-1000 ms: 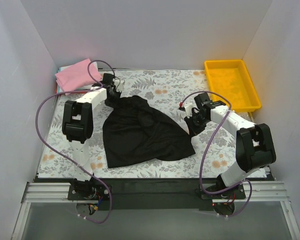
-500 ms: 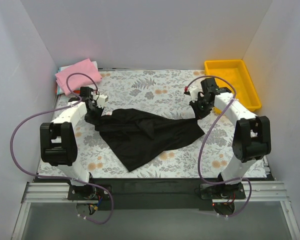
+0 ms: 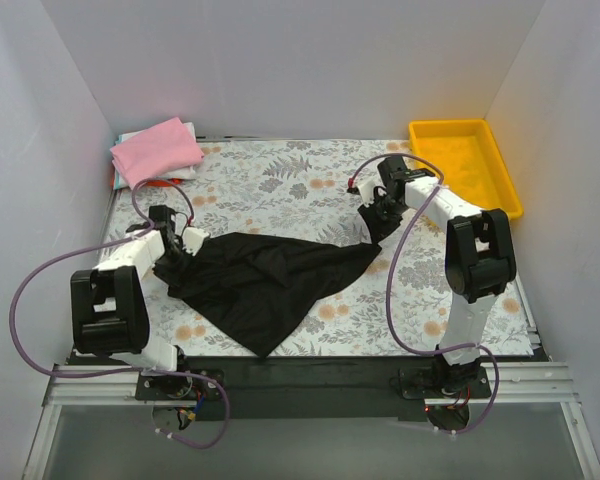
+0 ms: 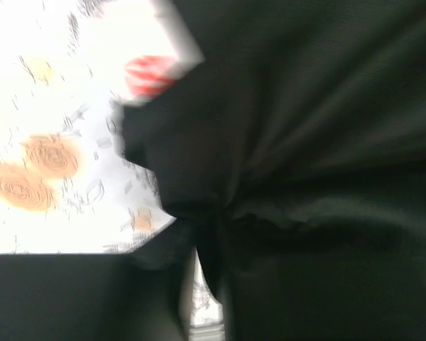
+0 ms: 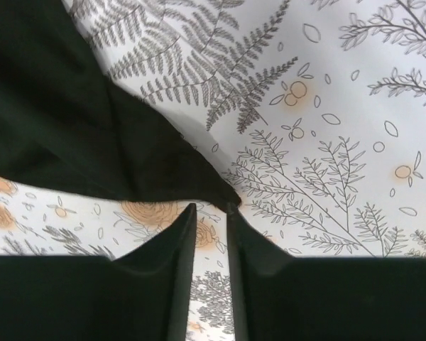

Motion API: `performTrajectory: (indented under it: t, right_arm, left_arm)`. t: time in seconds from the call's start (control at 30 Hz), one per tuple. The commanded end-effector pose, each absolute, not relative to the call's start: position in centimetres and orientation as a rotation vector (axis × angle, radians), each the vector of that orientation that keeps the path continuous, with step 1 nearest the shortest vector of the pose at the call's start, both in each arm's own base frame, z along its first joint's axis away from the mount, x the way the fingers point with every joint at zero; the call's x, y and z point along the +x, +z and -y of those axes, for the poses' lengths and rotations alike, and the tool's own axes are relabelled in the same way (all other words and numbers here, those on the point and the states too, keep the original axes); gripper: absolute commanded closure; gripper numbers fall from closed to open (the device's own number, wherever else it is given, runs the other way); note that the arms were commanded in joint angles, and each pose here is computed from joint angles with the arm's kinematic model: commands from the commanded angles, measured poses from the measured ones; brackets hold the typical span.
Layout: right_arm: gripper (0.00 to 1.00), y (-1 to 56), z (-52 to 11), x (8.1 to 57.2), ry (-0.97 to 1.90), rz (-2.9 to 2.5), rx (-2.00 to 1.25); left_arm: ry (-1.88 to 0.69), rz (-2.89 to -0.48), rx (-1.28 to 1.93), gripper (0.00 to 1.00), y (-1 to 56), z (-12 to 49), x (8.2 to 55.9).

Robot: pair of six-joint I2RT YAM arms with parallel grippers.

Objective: Fold and stack the t-shirts
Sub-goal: Flatten the tshirt out

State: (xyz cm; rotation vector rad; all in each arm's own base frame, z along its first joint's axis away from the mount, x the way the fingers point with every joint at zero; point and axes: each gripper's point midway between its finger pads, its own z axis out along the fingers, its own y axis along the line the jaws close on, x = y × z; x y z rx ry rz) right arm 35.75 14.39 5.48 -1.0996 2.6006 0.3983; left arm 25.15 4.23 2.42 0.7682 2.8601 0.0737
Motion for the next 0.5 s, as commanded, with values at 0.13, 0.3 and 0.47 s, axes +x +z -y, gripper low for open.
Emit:
performTrajectory:
  t: [0.13, 0.3, 0.47]
  right_arm:
    - [0.45, 9.0, -12.8, 34.3, 0.532, -2.576, -1.027]
    - [0.46, 8.0, -10.5, 33.3, 0.592, -2.656, -0.964]
    - [0.46, 7.5, -11.4, 33.9, 0.653, -2.633, -0.941]
  left_arm:
    - [-0.151, -2.587, 0.926, 0.55, 9.7, -0.7, 28.2]
    - [-0.379, -2.378, 1.008, 0.46, 14.6, 3.8, 30.9]
    - [-0.475, -2.239, 1.144, 0.46, 16.5, 8.5, 32.7]
